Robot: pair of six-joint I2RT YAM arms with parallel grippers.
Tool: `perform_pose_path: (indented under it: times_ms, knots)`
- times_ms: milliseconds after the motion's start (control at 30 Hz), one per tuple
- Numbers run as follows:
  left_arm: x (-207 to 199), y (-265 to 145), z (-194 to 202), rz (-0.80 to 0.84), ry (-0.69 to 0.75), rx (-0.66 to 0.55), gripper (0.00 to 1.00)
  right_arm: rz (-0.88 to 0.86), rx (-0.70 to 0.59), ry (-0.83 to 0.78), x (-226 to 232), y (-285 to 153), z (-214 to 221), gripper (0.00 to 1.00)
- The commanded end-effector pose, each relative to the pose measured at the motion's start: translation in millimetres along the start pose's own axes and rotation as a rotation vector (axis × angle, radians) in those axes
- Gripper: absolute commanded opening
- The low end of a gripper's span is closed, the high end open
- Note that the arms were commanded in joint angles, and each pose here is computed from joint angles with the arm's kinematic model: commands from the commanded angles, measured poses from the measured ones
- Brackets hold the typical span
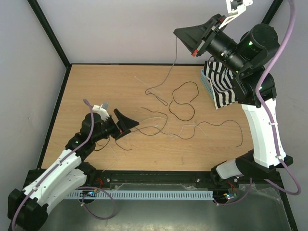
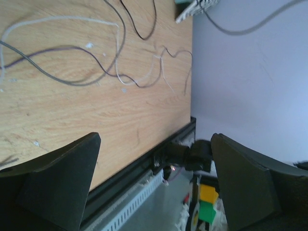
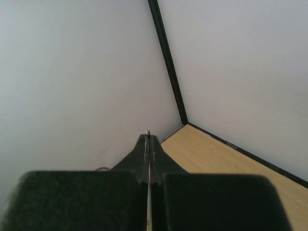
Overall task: Zip-tie the wires
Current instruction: Pick up the cable at the center of the board, then straighten the cable at the center of the board.
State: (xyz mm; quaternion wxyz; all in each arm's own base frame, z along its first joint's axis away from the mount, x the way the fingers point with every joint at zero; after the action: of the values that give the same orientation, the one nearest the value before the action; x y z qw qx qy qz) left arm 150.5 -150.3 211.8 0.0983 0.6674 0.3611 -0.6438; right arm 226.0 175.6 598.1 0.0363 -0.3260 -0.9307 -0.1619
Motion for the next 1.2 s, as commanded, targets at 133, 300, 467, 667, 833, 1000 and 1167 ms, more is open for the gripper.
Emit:
perform_pose_path:
  times_ms: [133, 300, 467, 667, 833, 1000, 1167]
  knots:
    - [-22.6, 25.8, -19.3, 0.01, 0.088, -0.225, 0.99, -0.036, -0.06, -0.018, 11.2, -11.0, -16.1, 0.0]
    - [-33.5, 50.7, -13.8, 0.034, 0.107, -0.171, 0.99, -0.027, -0.066, -0.022, 11.5, -13.7, -17.3, 0.0]
    - [-40.5, 69.1, -1.8, 0.031, 0.15, -0.104, 0.99, -0.023, -0.073, -0.024, 12.6, -16.4, -18.8, 0.0]
    - [-38.6, 76.1, 1.4, 0.017, 0.159, -0.088, 0.99, -0.024, -0.075, -0.02, 14.1, -19.4, -18.4, 0.0]
    - [-35.5, 80.9, 2.5, 0.002, 0.156, -0.073, 0.99, -0.021, -0.08, -0.02, 14.2, -20.7, -18.5, 0.0]
    - [-35.6, 86.6, 1.2, -0.009, 0.16, -0.073, 0.99, -0.023, -0.081, -0.019, 14.1, -20.1, -18.3, 0.0]
    - [-38.0, 93.7, -1.2, -0.014, 0.151, -0.084, 0.99, -0.011, -0.076, -0.02, 10.7, -17.0, -15.3, 0.0]
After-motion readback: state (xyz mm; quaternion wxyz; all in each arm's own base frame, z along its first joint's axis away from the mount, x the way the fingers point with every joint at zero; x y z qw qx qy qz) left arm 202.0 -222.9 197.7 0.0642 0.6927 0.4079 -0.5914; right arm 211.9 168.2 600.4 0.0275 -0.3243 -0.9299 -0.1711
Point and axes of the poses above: each gripper's point midway between its finger pads, its own y axis out along the fingers, its own x axis along the line the jaws close on, z = x × y, the point moved 8 cm from there along -y, back along the fingers, and after that the axes turned 9 degrees about -y, right-handed, at the moved point
